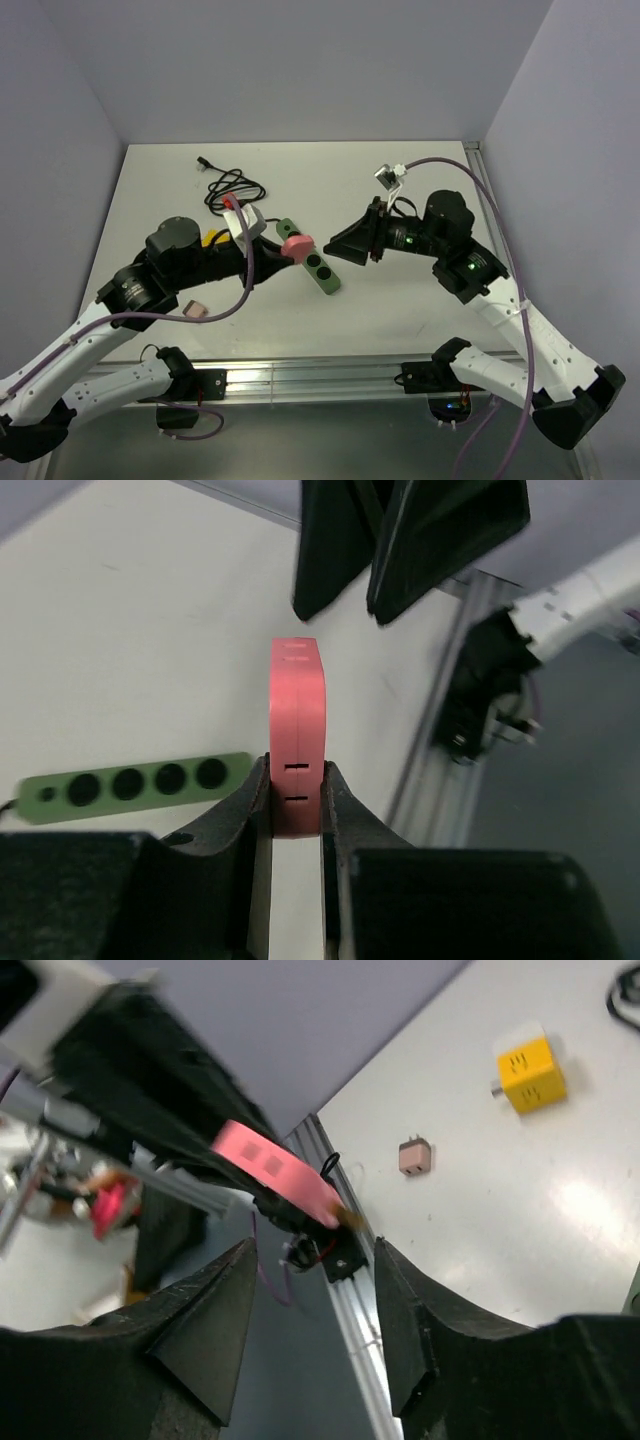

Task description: Insert the plug

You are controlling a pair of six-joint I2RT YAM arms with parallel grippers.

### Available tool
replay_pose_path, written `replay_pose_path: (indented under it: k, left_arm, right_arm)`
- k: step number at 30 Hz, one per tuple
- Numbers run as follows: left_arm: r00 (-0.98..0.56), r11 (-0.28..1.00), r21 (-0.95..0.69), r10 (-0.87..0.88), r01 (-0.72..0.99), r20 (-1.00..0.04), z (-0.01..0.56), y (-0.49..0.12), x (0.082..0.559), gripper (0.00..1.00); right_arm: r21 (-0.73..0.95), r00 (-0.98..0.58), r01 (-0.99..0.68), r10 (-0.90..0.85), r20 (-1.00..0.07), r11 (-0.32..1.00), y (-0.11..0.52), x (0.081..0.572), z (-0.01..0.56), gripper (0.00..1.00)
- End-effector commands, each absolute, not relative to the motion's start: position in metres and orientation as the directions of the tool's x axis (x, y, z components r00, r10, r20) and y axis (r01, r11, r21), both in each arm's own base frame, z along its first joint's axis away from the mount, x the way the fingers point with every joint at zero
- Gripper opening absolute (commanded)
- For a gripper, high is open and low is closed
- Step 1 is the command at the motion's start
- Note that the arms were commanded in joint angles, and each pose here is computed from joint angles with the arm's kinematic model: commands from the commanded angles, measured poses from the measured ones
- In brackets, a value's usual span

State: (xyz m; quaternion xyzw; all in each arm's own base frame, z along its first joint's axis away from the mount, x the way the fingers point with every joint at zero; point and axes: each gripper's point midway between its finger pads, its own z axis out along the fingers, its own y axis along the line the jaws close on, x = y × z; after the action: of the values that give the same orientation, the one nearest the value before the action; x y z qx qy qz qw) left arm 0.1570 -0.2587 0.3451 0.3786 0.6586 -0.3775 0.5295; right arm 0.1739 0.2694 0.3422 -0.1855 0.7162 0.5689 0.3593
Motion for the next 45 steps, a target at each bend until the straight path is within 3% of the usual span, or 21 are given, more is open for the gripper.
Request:
replay_pose_path:
  k: [1,11,18,26,32,35,36,38,39,42,44,45]
  left_arm:
    - [-0.292,0.146,-0.277,0.089,0.95,-0.952,0.344,-0.275,0.104,0.0]
    - [-0.372,-0.012,-0.374,0.059,0.927,-0.926,0.351,-0.28,0.08,0.0]
    - [-0.366,0.041,-0.366,-0.005,0.93,-0.931,0.361,-0.28,0.092,0.0]
    - [-0.384,0.025,-0.384,-0.029,0.923,-0.923,0.366,-0.283,0.094,0.0]
    - [-0.38,0.03,-0.381,-0.032,0.924,-0.925,0.366,-0.281,0.093,0.0]
    - [-0.378,0.029,-0.379,-0.034,0.925,-0.925,0.366,-0.28,0.093,0.0]
    - [-0.379,0.027,-0.38,-0.035,0.925,-0.925,0.367,-0.28,0.092,0.0]
    - [-0.374,0.025,-0.375,-0.038,0.927,-0.927,0.368,-0.279,0.091,0.0]
    - [-0.372,0.025,-0.373,-0.04,0.927,-0.927,0.369,-0.278,0.09,0.0]
    - [-0.372,0.017,-0.373,-0.036,0.928,-0.928,0.369,-0.278,0.088,0.0]
    - [-0.372,0.013,-0.372,-0.033,0.928,-0.928,0.369,-0.277,0.087,0.0]
    - [-0.377,0.014,-0.377,-0.029,0.926,-0.926,0.367,-0.277,0.087,0.0]
  right_arm:
    - [0.42,-0.41,-0.897,0.093,-0.907,0.14,0.265,0.146,0.381,0.56]
    - [0.32,-0.321,-0.944,-0.003,-0.947,-0.075,0.269,0.111,0.364,0.61]
    - [0.323,-0.33,-0.938,0.041,-0.943,-0.122,0.275,0.098,0.365,0.7]
    - [0.346,-0.362,-0.924,0.084,-0.928,-0.163,0.288,0.091,0.37,0.65]
    - [0.347,-0.362,-0.927,0.098,-0.927,-0.143,0.293,0.092,0.373,0.49]
    - [0.35,-0.365,-0.925,0.091,-0.927,-0.147,0.295,0.091,0.372,0.33]
    - [0.346,-0.36,-0.928,0.094,-0.928,-0.141,0.295,0.092,0.373,0.17]
    - [0.355,-0.366,-0.927,0.083,-0.927,-0.124,0.295,0.095,0.37,0.01]
    - [0.356,-0.366,-0.927,0.079,-0.927,-0.118,0.296,0.096,0.369,0.0]
    - [0.353,-0.361,-0.93,0.078,-0.929,-0.101,0.295,0.098,0.368,0.01]
    - [0.348,-0.354,-0.934,0.079,-0.932,-0.084,0.295,0.1,0.37,0.2]
    - [0.347,-0.353,-0.935,0.082,-0.932,-0.078,0.294,0.1,0.371,0.38]
